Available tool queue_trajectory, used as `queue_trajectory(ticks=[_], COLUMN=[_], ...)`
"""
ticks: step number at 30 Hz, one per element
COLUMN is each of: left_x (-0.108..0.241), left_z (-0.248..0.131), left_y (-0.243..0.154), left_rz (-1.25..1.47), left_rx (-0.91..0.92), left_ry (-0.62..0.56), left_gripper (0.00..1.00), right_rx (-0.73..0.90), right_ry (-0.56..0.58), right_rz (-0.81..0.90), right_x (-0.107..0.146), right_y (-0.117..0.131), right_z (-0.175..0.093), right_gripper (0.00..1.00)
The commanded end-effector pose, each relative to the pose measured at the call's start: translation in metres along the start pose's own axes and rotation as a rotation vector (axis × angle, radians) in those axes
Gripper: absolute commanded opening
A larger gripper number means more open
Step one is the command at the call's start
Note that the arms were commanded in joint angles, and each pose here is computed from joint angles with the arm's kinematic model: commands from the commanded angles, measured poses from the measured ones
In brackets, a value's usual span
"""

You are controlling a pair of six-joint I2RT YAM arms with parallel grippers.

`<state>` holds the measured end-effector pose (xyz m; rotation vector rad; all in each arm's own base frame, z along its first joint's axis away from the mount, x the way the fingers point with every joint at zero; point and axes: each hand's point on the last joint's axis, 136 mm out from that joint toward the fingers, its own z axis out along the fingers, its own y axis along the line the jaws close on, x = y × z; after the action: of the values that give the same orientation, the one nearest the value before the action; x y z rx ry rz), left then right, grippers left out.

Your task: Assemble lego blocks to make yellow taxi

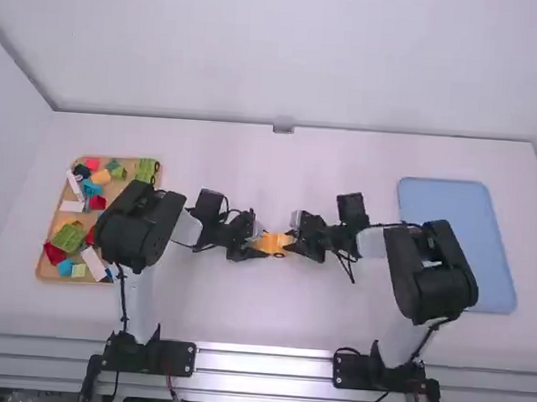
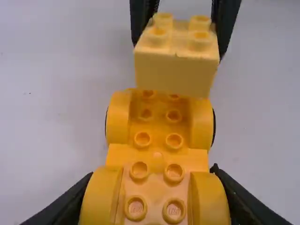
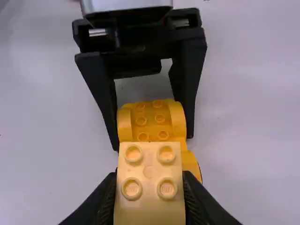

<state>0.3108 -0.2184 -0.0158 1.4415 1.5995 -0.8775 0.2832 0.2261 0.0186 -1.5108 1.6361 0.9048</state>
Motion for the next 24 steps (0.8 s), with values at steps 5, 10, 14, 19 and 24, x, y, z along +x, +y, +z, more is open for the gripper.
queue_trajectory(ticks=[5, 10, 14, 19, 24], left_x=[0.007, 0.009, 0.01, 0.01, 0.01], left_z=[0.003, 0.003, 0.003, 0.003, 0.003], left_y=[-0.006, -0.009, -0.01, -0.01, -0.01], left_rz=[-0.033, -0.045, -0.055, -0.056, -0.054], left_rx=[0.022, 0.029, 0.034, 0.035, 0.034], left_ry=[0.007, 0.012, 0.016, 0.016, 0.016], left_gripper=[0.47, 0.43, 0.43, 0.43, 0.43], right_rx=[0.051, 0.024, 0.008, 0.005, -0.004], right_ry=[0.12, 0.123, 0.123, 0.119, 0.072], right_rz=[-0.118, -0.156, -0.173, -0.179, -0.197], right_x=[-0.002, -0.002, 0.003, 0.002, -0.006], right_y=[-0.015, -0.007, -0.005, -0.004, -0.003], right_z=[0.007, 0.012, 0.014, 0.015, 0.015], right_gripper=[0.08, 0.07, 0.06, 0.08, 0.1])
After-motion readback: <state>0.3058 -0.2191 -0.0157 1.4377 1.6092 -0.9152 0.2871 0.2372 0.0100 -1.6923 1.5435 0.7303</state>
